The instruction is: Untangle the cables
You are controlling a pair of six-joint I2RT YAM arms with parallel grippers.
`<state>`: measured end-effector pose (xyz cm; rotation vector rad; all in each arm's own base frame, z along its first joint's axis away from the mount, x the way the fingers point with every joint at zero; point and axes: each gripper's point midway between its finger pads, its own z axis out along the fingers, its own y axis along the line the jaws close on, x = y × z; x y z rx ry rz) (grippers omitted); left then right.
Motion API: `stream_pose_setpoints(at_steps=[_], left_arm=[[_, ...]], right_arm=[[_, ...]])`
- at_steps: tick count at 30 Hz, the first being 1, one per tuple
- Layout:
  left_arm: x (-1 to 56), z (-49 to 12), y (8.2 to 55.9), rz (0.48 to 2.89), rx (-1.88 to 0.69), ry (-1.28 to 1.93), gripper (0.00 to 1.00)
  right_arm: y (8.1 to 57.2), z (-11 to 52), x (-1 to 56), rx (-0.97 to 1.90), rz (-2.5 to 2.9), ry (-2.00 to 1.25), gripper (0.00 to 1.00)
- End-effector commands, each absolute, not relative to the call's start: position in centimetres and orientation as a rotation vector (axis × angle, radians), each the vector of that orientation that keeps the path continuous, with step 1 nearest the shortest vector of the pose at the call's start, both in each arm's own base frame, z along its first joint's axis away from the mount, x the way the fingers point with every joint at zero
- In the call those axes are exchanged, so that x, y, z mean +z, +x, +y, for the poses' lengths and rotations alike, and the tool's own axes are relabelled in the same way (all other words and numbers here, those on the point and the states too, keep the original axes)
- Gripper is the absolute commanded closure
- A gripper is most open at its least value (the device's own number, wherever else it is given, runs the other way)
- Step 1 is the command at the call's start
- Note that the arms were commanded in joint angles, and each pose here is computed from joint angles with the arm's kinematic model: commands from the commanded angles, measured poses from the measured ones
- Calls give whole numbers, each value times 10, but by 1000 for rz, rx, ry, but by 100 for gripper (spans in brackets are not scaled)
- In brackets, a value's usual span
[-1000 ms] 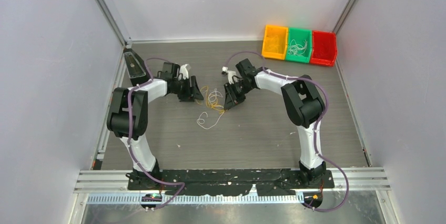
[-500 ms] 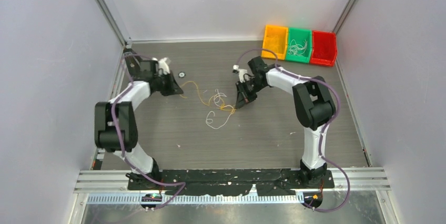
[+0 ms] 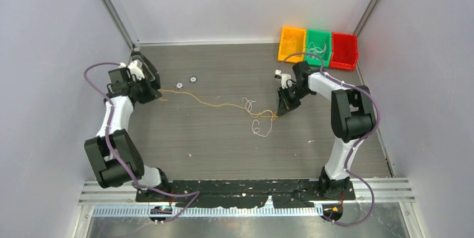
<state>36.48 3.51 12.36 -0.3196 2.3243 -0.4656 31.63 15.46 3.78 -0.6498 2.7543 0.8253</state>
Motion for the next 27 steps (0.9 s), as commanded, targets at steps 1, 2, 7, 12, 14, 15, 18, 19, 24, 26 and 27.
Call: stream_pose_setpoints(at_steps=[1,2,7,12,14,15,18,19,24,26,27], left_arm=[[180,27,373,2164,-483,-192,100],[191,22,375,2137,-503,-174,100],[264,-50,365,1969,-697,132,100],[348,-159,317,1775,-937,483,100],[378,-189,299,1679,-975,592,100],[394,-200,291,1623,-983,641,100],[437,-218,282,1503,-993,702,100],[447,-222,281,1482,-1007,705,100],[486,-235,278,1411,-1090,710,100],[496,-239,274,1385,-1110,722,100],[499,-241,272,1377,-1115,727,100]], right_arm=[[327,136,56,711,2682,-706,94],[328,132,53,685,2689,-709,94],[332,132,60,693,2665,-750,93],[349,147,111,746,2487,-808,57],[356,155,140,776,2390,-835,40],[355,161,159,806,2326,-850,31],[358,178,215,880,2124,-880,19],[356,187,245,913,1996,-902,10],[316,232,339,993,1556,-955,5],[303,253,361,959,1409,-1005,5],[294,268,371,947,1326,-1047,5]])
